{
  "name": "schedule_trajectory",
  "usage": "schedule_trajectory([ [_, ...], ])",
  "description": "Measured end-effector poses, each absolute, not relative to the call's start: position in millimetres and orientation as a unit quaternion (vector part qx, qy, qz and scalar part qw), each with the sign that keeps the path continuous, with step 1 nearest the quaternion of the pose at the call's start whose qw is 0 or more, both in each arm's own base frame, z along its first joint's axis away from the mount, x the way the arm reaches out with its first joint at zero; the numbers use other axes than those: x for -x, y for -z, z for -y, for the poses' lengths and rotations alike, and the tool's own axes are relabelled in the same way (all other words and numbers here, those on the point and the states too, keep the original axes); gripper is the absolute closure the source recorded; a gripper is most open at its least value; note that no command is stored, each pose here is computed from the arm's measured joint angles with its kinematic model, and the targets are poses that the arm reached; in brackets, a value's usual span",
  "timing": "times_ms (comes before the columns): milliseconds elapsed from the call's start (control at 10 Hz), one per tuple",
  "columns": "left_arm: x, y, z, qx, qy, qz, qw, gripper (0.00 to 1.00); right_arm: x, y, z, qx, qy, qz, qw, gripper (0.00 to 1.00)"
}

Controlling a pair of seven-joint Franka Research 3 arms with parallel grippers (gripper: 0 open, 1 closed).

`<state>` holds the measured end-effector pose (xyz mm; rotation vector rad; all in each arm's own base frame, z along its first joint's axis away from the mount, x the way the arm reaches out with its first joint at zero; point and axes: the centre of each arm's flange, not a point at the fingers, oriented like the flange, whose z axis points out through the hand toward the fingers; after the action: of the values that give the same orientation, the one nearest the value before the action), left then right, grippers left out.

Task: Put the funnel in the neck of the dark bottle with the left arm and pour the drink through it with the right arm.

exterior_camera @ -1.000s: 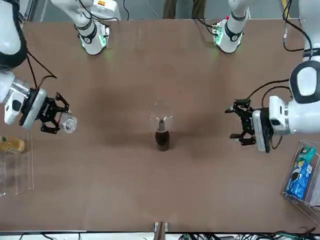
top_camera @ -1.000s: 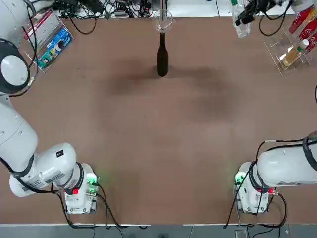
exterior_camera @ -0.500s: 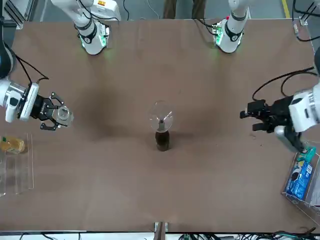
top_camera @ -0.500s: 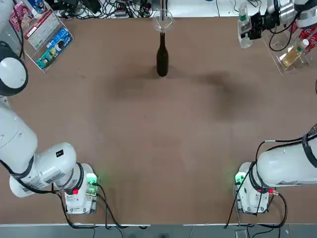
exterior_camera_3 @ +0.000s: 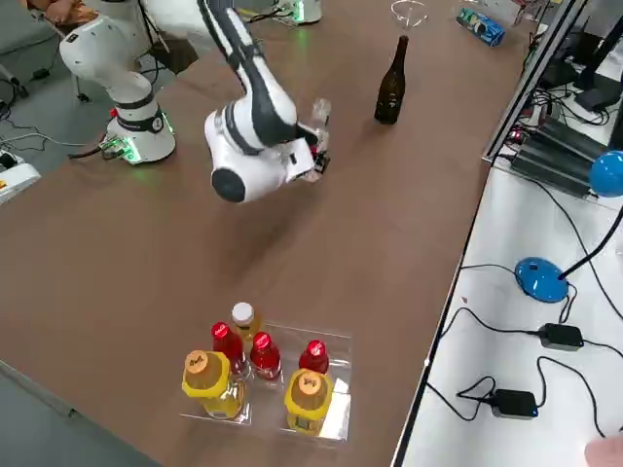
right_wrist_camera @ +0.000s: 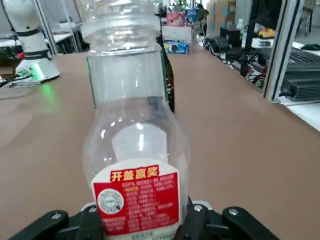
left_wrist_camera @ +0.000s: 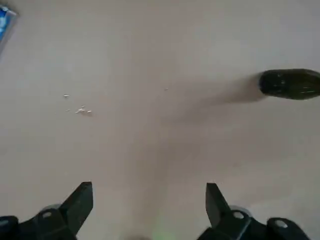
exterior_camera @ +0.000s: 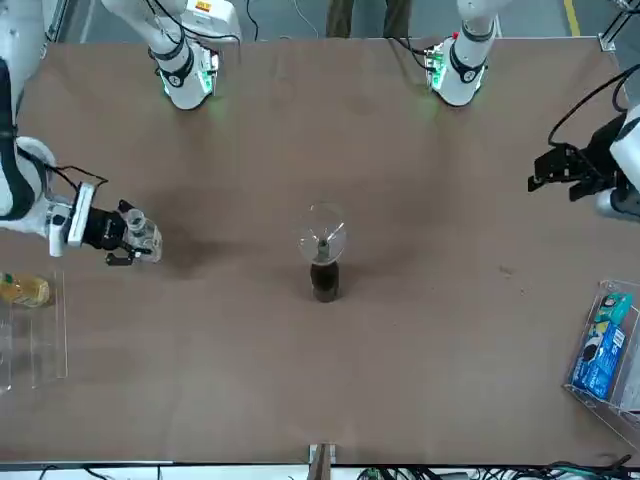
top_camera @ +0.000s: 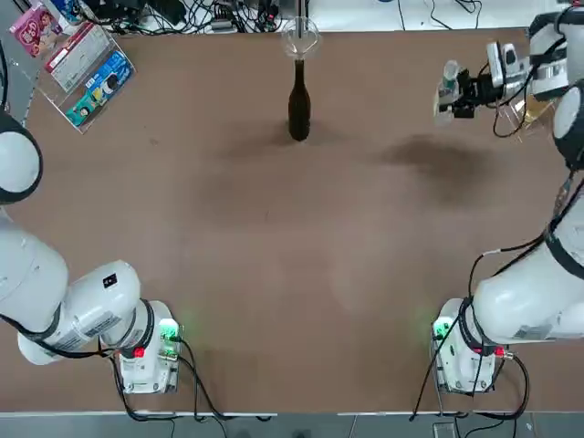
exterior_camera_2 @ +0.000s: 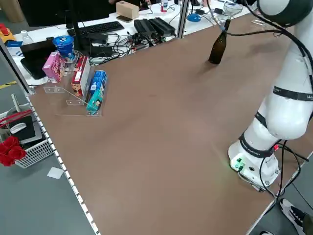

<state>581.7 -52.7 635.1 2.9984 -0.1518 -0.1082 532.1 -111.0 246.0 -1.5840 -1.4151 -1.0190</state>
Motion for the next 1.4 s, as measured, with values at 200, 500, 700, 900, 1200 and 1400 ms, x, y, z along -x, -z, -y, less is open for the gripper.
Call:
schedule_trajectory([
  [200,-572.1,-634.8,51.9,-0.997,0.032,0.042,0.053,0.02,-516.5,-198.7,112.4,0.595,0.416,0.546,0.418,0.52],
  [500,-552.2,-635.1,39.5,-0.999,0.026,0.021,0.024,0.03,-496.4,-146.6,108.2,0.58,0.423,0.523,0.461,0.52],
  [700,-538.5,-636.4,35.9,-1.0,-0.006,0.017,0.023,0.01,-487.1,-123.3,108.4,0.583,0.417,0.513,0.472,0.52],
  [900,-533.0,-631.7,32.9,-0.999,-0.016,0.014,0.023,0.0,-480.5,-111.5,114.0,0.587,0.418,0.504,0.476,0.52],
  [1200,-542.1,-631.4,42.9,-0.999,-0.023,0.022,0.024,0.01,-475.0,-106.9,123.1,0.589,0.425,0.493,0.48,0.51],
  [1400,-544.5,-634.7,44.9,-0.999,-0.026,0.022,0.024,0.02,-472.5,-105.1,129.2,0.592,0.427,0.488,0.478,0.5],
])
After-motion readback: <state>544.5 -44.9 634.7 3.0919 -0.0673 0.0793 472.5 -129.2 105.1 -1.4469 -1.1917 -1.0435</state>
